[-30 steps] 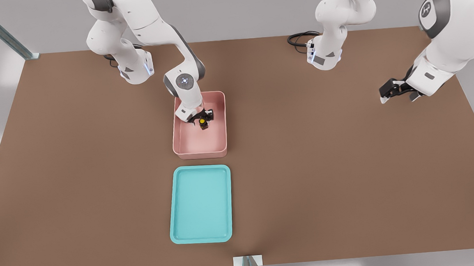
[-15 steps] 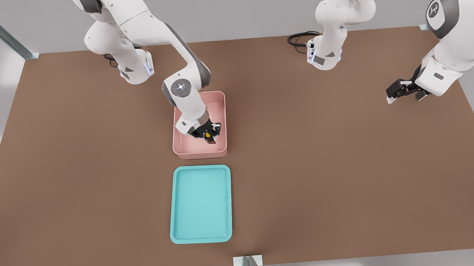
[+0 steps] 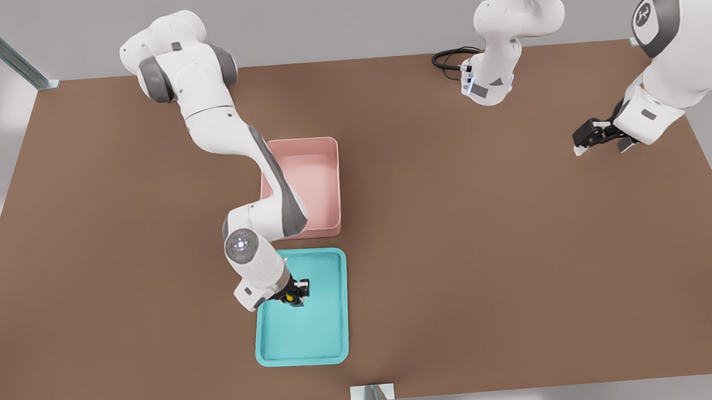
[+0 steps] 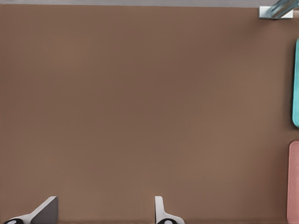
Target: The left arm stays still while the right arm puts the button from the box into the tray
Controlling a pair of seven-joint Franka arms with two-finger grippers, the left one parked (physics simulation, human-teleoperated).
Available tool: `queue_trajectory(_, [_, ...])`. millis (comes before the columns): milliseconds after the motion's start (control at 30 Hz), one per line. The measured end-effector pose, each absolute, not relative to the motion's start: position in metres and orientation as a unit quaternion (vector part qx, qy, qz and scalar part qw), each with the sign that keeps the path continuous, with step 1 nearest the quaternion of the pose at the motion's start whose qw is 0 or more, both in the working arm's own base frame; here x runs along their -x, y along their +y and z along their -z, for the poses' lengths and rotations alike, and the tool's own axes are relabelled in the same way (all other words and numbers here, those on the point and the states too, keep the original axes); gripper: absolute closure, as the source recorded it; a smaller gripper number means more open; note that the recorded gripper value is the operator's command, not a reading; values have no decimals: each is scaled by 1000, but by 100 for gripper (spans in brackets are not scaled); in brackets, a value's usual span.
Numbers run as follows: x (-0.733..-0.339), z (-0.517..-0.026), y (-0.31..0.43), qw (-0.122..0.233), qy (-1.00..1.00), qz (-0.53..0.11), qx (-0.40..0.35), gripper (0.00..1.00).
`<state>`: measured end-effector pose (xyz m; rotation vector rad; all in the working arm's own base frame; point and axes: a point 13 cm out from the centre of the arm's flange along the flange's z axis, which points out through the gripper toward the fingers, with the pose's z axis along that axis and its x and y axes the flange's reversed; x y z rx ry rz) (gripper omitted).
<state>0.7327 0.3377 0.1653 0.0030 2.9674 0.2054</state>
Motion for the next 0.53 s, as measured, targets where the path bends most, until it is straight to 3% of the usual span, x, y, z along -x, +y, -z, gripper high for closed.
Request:
queue_trajectory(67, [-730, -165, 339, 78, 994, -69, 14, 0])
queue_trajectory(100, [-727, -191, 344, 82, 994, -67, 31, 0])
queue_trajectory(167, [-709, -338, 337, 115, 989, -67, 69, 0])
queue_trajectory(233, [-667, -432, 286, 104, 990, -63, 72, 0])
queue_trajectory(333, [-626, -461, 231, 50, 996, -35, 70, 0])
queue_trajectory(533, [-601, -497, 65, -18, 1000, -12, -20, 0])
